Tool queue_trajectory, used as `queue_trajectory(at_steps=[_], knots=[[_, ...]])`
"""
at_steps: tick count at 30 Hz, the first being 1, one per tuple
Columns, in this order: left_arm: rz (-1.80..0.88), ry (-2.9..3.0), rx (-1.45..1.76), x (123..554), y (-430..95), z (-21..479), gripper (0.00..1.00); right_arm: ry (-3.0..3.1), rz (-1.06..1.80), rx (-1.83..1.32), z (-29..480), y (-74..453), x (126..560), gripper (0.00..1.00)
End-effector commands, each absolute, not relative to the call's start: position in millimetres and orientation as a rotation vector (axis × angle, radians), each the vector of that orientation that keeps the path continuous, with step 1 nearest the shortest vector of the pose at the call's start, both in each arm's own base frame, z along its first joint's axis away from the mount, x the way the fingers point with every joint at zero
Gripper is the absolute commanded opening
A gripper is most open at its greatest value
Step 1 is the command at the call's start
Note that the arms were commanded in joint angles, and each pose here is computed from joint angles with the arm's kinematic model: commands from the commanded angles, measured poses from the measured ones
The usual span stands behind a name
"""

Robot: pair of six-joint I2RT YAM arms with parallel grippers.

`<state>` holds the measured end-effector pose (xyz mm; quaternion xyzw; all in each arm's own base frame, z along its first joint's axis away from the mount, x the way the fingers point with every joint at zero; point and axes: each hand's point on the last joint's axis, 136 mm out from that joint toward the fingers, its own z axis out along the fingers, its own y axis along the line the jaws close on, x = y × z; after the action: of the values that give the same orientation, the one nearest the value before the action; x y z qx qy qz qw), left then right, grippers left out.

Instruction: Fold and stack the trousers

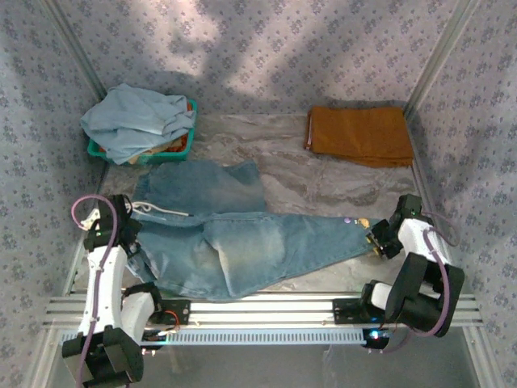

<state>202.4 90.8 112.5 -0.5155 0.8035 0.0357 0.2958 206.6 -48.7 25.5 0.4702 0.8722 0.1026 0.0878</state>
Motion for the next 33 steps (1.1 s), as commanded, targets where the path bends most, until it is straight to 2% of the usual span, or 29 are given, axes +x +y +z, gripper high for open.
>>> queue_trajectory(at_steps=[1,4,11,14,19,21,24,27,29,32,33], knots=[[0.068,2.1,-1.355,210,92,119,0.0,2.546,0.342,1.301,44,-56,232,0.19],[0.064,2.098,-1.35,211,92,120,0.0,2.526,0.36,1.28,51,-57,239,0.0],[0.044,2.084,-1.331,215,92,133,0.0,2.433,0.459,1.167,98,-44,255,0.0],[0.005,2.068,-1.313,223,90,145,0.0,2.389,0.483,1.106,125,-41,275,0.0],[-0.024,2.048,-1.293,247,92,171,0.0,2.371,0.498,0.955,179,-35,348,0.0],[-0.036,2.037,-1.284,260,95,185,0.0,2.327,0.535,0.882,222,-31,387,0.0],[-0.049,2.01,-1.295,270,97,203,0.0,2.226,0.515,0.783,295,-28,414,0.0],[-0.047,1.975,-1.293,266,99,220,0.0,2.12,0.489,0.757,351,-37,401,0.0],[-0.047,1.952,-1.287,257,98,226,0.0,2.077,0.443,0.81,360,-50,373,0.0],[-0.065,1.959,-1.299,242,92,218,0.0,2.098,0.373,0.944,317,-63,330,0.0],[-0.071,1.969,-1.303,237,90,212,0.0,2.131,0.349,1.032,284,-67,312,0.0]])
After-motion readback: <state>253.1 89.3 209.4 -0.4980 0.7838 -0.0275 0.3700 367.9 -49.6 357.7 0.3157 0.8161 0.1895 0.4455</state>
